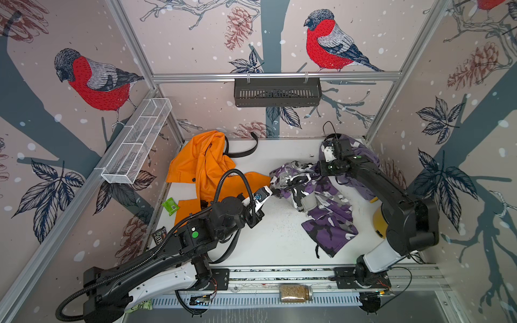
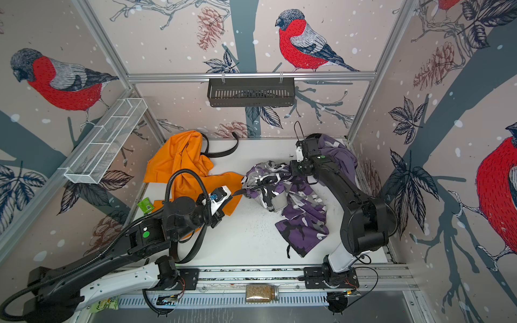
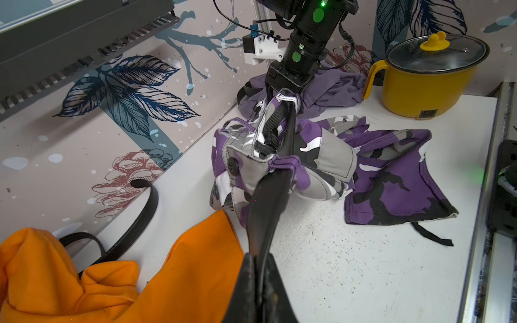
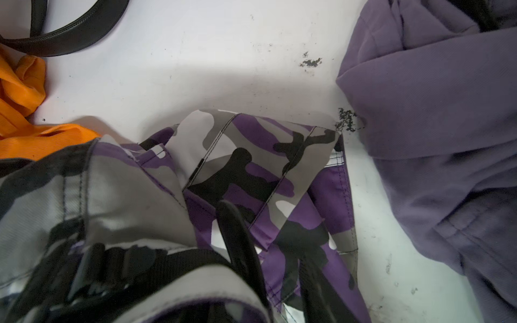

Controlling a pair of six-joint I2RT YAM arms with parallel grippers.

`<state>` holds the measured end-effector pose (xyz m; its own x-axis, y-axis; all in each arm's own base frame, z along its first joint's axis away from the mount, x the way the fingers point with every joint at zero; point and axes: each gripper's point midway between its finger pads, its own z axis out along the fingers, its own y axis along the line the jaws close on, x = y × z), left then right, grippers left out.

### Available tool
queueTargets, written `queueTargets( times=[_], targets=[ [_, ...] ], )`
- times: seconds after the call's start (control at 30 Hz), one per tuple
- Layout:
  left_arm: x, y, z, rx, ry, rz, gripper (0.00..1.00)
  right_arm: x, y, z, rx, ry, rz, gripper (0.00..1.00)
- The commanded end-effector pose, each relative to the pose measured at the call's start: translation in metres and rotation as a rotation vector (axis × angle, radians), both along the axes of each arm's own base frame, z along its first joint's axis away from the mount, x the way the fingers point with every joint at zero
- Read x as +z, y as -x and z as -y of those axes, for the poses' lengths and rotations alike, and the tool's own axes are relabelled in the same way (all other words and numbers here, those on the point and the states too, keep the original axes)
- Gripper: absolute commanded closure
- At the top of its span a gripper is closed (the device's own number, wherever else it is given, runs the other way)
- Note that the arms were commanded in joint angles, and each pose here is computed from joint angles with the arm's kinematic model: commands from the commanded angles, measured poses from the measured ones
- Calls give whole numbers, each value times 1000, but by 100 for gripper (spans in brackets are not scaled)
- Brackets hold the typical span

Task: Remove the belt from the trousers

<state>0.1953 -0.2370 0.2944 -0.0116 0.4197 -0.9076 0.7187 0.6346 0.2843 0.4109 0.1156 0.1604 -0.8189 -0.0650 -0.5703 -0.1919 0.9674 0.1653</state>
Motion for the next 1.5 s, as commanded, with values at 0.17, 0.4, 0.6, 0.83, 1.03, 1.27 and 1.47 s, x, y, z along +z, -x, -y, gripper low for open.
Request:
queueTargets(
  times=[0.17, 0.4, 0.6, 0.83, 1.03, 1.27, 1.47],
  targets=[
    [-21, -45, -8, 181, -26, -20, 100, 113, 4, -1, 37, -99, 339, 12],
    [-9, -59, -12, 223, 28, -23, 100, 147, 69, -11, 116, -189, 397, 3],
    [14, -67, -19, 261, 89, -18, 100, 85, 143, -75, 267, -330, 289, 4],
    [37, -71, -12, 254, 116, -9, 100, 20, 177, -87, 179, -429, 303, 3],
    [39, -70, -6, 228, 120, -13, 100, 19, 165, -96, 176, -513, 404, 1],
    [39, -69, -4, 218, 127, -18, 100, 15, 143, -132, 247, -562, 343, 35],
    [71, -70, -33, 271, 170, 43, 100, -2, 117, -98, 110, -439, 297, 80]
  ],
)
